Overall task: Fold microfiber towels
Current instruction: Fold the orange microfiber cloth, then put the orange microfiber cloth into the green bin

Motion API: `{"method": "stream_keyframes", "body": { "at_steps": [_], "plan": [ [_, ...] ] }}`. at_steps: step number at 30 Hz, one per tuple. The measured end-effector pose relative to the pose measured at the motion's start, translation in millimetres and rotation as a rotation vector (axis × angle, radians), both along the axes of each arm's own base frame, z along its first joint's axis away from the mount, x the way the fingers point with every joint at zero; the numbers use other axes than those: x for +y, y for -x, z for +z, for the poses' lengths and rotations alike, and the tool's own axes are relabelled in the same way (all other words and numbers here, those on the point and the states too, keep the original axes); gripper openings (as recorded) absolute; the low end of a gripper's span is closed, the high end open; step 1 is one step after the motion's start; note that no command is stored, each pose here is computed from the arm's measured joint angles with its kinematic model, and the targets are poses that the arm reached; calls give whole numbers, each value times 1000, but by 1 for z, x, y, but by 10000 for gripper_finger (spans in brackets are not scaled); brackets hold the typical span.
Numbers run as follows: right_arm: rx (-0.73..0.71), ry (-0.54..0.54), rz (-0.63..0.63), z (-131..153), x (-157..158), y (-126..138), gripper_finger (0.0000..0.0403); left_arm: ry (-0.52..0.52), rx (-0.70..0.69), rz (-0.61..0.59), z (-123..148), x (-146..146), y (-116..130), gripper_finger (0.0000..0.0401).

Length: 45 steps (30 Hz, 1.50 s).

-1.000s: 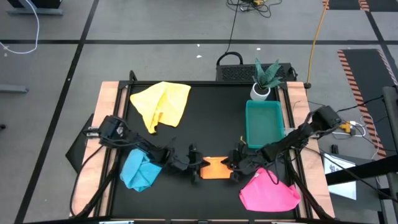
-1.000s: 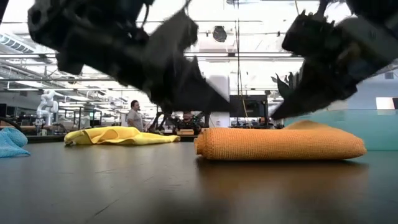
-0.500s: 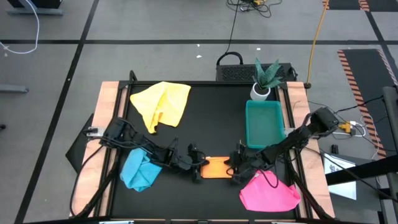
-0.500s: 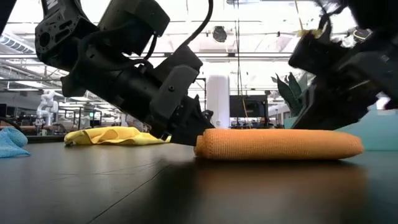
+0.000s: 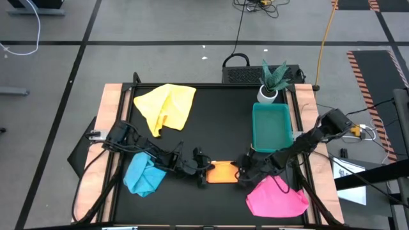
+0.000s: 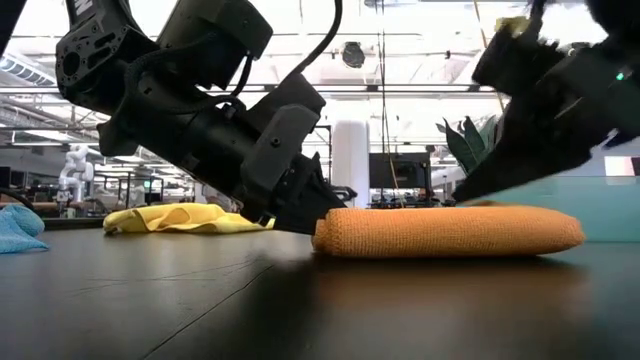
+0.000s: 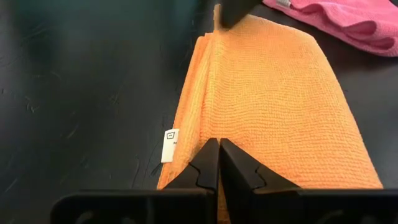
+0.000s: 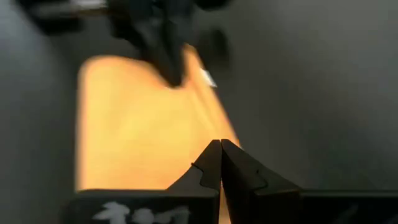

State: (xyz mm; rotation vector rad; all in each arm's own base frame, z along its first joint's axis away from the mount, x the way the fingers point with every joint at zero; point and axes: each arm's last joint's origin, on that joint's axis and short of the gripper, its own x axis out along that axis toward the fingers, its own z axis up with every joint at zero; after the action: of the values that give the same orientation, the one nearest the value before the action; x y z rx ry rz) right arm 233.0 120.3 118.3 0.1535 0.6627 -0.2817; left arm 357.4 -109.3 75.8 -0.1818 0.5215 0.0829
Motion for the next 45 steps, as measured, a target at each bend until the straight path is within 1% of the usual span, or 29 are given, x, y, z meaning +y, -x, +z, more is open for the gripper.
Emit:
{"method": "stream_keyframes", "body": {
  "at_steps": [3, 8, 13, 16, 18, 19, 21, 26, 29, 34, 37, 40, 42, 45],
  "plan": [
    [64, 3, -40, -10, -5, 2, 0, 3, 2, -3, 0, -2, 1, 19],
    [96, -14, -29, -18, -5, 0, 0, 17, -3, 3, 1, -5, 2, 19],
    [100, -9, -24, -19, -5, 0, 0, 58, -22, -27, 20, -9, 5, 19],
    [103, -7, -22, -19, -5, 0, 0, 63, -85, -49, 36, -11, 4, 19],
    [104, -7, -21, -19, -5, 0, 0, 64, -104, -101, 39, -12, 2, 19],
    [103, -8, -21, -19, -5, 0, 0, 62, -96, -123, 38, -11, 2, 19],
    [102, -8, -21, -19, -5, 0, 0, 56, -92, -118, 33, -8, 0, 19],
    [104, -6, -17, -19, -5, 0, 0, -5, -35, -9, 14, 8, -3, 19],
    [109, 8, -3, -19, -5, 0, 0, 18, 4, 34, 7, 16, -4, 19],
    [121, 76, 55, -15, -5, 1, 0, 22, 39, 43, 3, 15, -2, 19],
    [86, 112, 88, -2, -5, 3, 0, 19, 32, 35, 4, 12, -1, 19],
    [8, 109, 121, 15, -3, 3, 2, 17, 33, 35, 3, 11, -1, 19],
    [-39, 88, 155, 24, 0, 2, 11, 17, 35, 35, 3, 11, -1, 19],
    [-121, 9, 256, 32, 6, -4, 38, 18, 33, 35, 3, 11, -1, 19]
  ]
}}
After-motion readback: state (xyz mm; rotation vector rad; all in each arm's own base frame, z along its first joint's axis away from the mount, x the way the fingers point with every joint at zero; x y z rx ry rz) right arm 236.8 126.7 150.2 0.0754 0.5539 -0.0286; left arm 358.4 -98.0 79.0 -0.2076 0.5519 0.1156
